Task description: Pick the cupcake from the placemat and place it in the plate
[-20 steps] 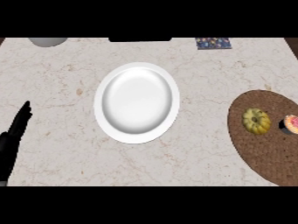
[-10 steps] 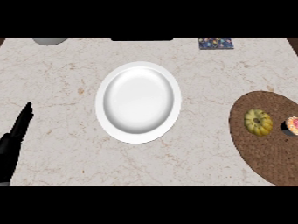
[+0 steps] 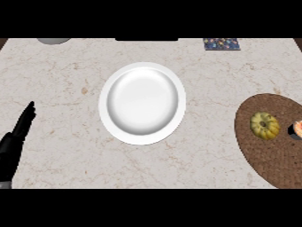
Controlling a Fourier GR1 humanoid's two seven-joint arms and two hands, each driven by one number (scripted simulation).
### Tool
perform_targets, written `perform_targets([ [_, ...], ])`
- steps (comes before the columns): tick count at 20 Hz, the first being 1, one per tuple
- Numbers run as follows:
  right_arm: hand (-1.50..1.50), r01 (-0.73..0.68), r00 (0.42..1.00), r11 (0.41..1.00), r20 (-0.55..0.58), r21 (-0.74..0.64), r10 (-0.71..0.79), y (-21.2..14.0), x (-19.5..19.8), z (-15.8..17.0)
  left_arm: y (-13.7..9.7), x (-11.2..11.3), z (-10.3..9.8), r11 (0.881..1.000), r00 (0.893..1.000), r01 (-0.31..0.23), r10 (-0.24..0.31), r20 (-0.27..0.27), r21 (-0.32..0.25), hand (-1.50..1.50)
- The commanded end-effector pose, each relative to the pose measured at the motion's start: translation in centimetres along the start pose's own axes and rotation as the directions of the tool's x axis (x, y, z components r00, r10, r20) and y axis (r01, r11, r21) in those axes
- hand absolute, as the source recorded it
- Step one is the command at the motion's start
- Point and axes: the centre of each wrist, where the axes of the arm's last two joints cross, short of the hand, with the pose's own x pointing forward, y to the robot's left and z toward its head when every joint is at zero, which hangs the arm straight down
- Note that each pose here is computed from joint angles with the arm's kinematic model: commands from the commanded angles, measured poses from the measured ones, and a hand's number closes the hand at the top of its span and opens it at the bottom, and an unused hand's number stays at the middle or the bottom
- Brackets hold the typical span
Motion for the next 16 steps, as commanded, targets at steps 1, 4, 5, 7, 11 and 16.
perform_targets([
  [1,-1.50,-0.081,0.992,0.994,-0.086,0.079,0.088,-0.3,1.6,-2.1,0.8,-0.3,-0.3,1.000,1.000,-0.001,0.001,0.007,-0.016,0.00],
  [4,-1.50,-0.091,0.985,0.981,-0.127,0.170,0.113,0.1,-1.5,-2.5,-1.0,0.1,-0.6,1.000,1.000,-0.006,0.006,0.010,-0.004,0.00],
  [5,-1.50,-0.091,0.986,0.983,-0.124,0.162,0.111,0.5,-0.8,-3.9,-0.7,1.4,0.4,1.000,1.000,0.008,-0.008,-0.014,0.005,0.00],
  [7,-1.50,-0.156,0.970,0.963,-0.152,0.220,0.192,1.7,-0.9,-4.6,1.1,1.2,-0.4,1.000,1.000,-0.007,0.007,0.021,-0.005,0.00],
  [11,-1.50,-0.243,0.936,0.918,-0.173,0.314,0.308,1.4,-1.0,-6.0,-1.0,0.2,-0.7,1.000,1.000,-0.003,0.003,-0.001,0.001,0.00],
  [16,-1.50,-0.227,0.939,0.909,-0.169,0.350,0.300,0.4,-4.6,-7.2,-0.3,-0.4,0.4,1.000,1.000,-0.002,0.002,0.009,-0.005,0.00],
])
